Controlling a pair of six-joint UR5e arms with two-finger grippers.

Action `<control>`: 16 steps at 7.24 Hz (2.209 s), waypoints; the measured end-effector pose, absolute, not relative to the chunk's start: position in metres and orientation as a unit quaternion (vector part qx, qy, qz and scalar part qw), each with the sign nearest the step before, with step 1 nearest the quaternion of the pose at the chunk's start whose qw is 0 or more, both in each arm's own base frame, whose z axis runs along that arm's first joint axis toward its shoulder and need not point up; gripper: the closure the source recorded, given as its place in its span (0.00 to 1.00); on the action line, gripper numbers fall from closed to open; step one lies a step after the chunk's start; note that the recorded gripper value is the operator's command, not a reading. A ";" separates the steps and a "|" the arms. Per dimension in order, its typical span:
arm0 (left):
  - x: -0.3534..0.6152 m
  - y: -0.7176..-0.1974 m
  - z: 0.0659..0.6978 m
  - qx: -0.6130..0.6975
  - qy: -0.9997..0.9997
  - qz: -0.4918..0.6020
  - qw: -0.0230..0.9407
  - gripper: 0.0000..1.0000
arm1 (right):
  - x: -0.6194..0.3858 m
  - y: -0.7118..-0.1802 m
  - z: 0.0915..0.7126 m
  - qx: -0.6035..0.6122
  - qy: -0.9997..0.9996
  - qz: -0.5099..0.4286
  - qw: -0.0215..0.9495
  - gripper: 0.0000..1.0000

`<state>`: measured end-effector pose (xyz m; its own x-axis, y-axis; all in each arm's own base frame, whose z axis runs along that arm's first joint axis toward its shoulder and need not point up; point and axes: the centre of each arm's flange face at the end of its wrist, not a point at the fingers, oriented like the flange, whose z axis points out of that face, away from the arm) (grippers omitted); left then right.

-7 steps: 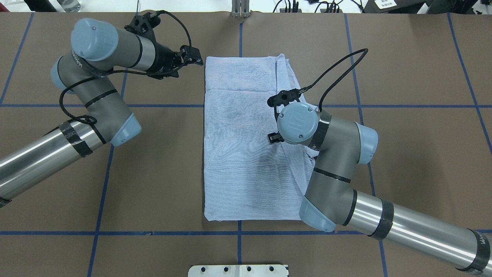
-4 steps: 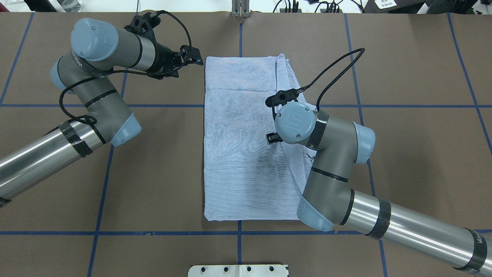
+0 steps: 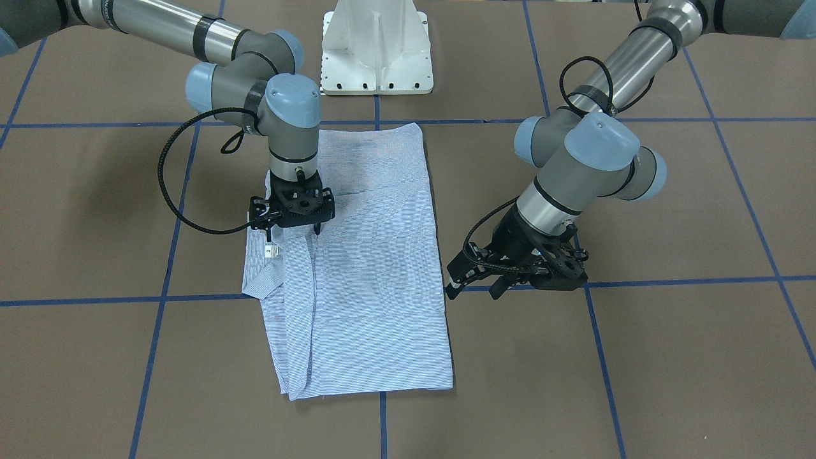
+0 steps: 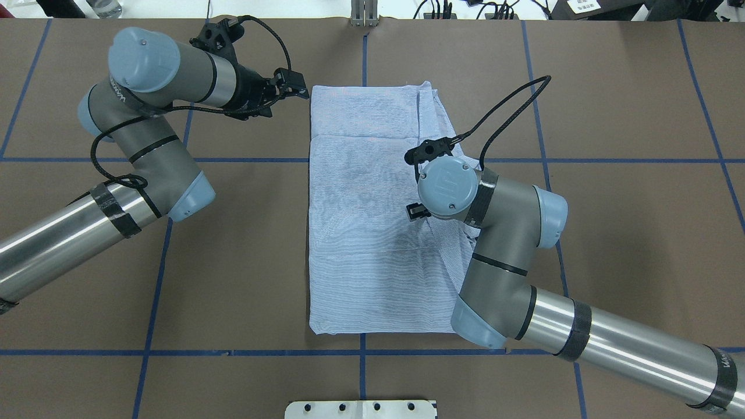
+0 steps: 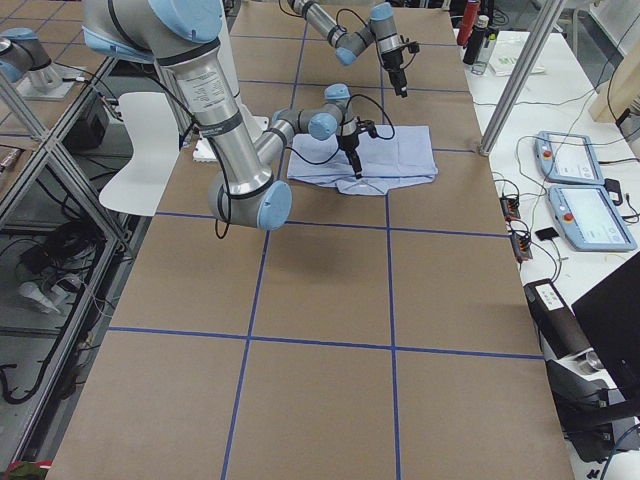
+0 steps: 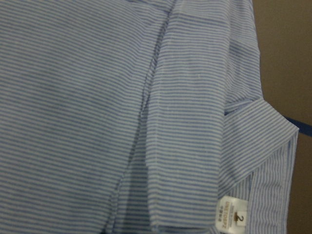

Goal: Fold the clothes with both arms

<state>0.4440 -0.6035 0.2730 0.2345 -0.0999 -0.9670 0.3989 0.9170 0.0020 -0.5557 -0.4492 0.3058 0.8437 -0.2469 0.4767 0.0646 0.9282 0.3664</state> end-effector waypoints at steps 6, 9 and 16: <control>0.446 -0.603 0.267 0.125 0.600 -0.160 0.774 0.00 | -0.519 -0.478 0.324 0.174 -0.254 -0.091 0.947 0.00; 0.446 -0.600 0.258 0.126 0.605 -0.158 0.770 0.00 | -0.460 -0.479 0.368 0.171 -0.237 -0.119 0.949 0.00; 0.449 -0.571 0.238 0.116 0.608 -0.146 0.772 0.00 | -0.401 -0.443 0.308 0.127 -0.368 -0.099 0.916 0.00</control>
